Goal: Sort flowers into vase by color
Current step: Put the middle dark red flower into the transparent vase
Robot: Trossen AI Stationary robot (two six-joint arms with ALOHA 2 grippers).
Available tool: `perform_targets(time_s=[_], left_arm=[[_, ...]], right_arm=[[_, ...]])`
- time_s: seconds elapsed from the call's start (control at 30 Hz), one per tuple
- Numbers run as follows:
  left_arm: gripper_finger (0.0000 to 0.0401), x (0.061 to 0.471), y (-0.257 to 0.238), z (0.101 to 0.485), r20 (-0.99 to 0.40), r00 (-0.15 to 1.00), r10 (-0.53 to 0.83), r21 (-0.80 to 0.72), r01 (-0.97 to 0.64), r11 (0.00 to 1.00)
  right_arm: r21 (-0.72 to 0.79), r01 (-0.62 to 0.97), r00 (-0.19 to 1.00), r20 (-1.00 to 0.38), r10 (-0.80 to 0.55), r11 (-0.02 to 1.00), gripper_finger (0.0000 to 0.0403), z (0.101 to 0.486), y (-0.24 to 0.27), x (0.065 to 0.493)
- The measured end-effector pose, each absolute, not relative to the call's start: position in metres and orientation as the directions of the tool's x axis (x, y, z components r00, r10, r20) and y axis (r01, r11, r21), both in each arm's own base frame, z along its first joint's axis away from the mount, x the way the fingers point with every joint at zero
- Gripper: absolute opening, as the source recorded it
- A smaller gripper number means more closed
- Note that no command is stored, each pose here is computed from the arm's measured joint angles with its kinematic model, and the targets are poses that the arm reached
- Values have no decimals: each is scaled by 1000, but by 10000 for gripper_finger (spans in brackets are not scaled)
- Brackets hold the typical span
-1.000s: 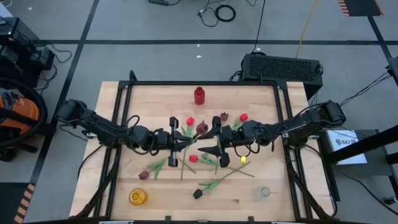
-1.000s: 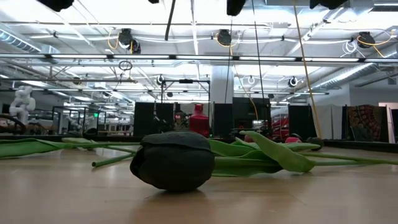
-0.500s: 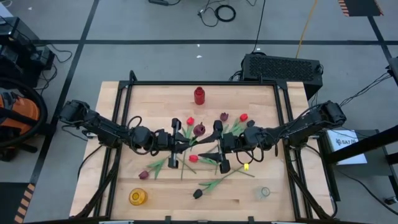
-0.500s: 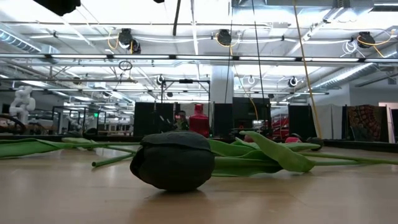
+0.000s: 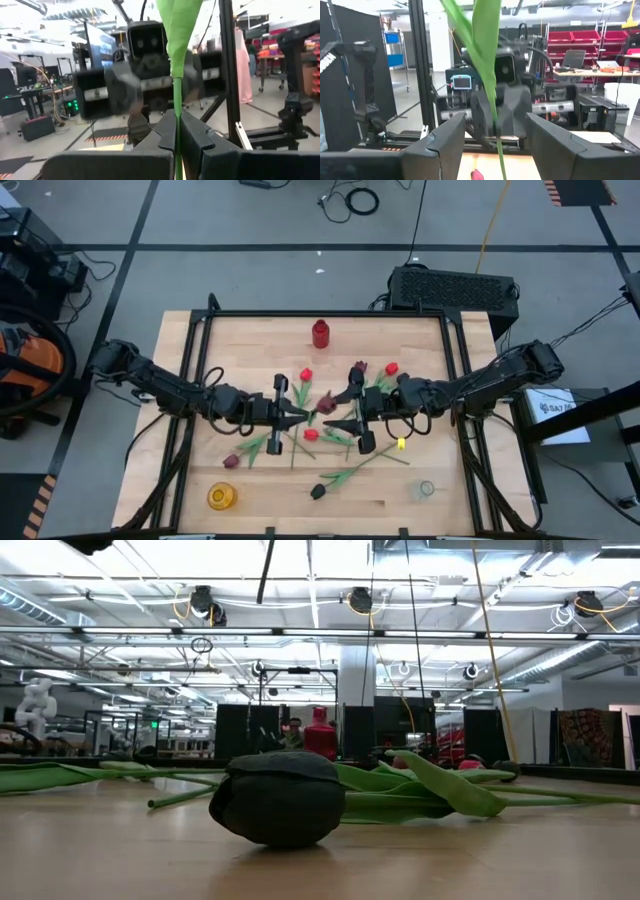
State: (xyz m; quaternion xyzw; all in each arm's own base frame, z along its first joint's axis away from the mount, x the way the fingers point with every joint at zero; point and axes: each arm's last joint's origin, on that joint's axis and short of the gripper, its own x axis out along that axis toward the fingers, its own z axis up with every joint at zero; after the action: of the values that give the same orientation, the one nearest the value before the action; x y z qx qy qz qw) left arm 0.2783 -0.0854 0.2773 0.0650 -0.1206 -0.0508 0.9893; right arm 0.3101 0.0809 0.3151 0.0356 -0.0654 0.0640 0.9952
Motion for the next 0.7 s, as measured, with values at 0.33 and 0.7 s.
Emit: perform_targets(time_s=[0.33,0.7], left_arm=[[12,300,-90,272,207,971,-119,146,89,985],[12,319,-94,269,195,974,-111,149,83,985]], right_arm=[[51,-134,983,132,126,990,199,312,82,312],[53,-139,985,110,133,989,174,309,82,312]])
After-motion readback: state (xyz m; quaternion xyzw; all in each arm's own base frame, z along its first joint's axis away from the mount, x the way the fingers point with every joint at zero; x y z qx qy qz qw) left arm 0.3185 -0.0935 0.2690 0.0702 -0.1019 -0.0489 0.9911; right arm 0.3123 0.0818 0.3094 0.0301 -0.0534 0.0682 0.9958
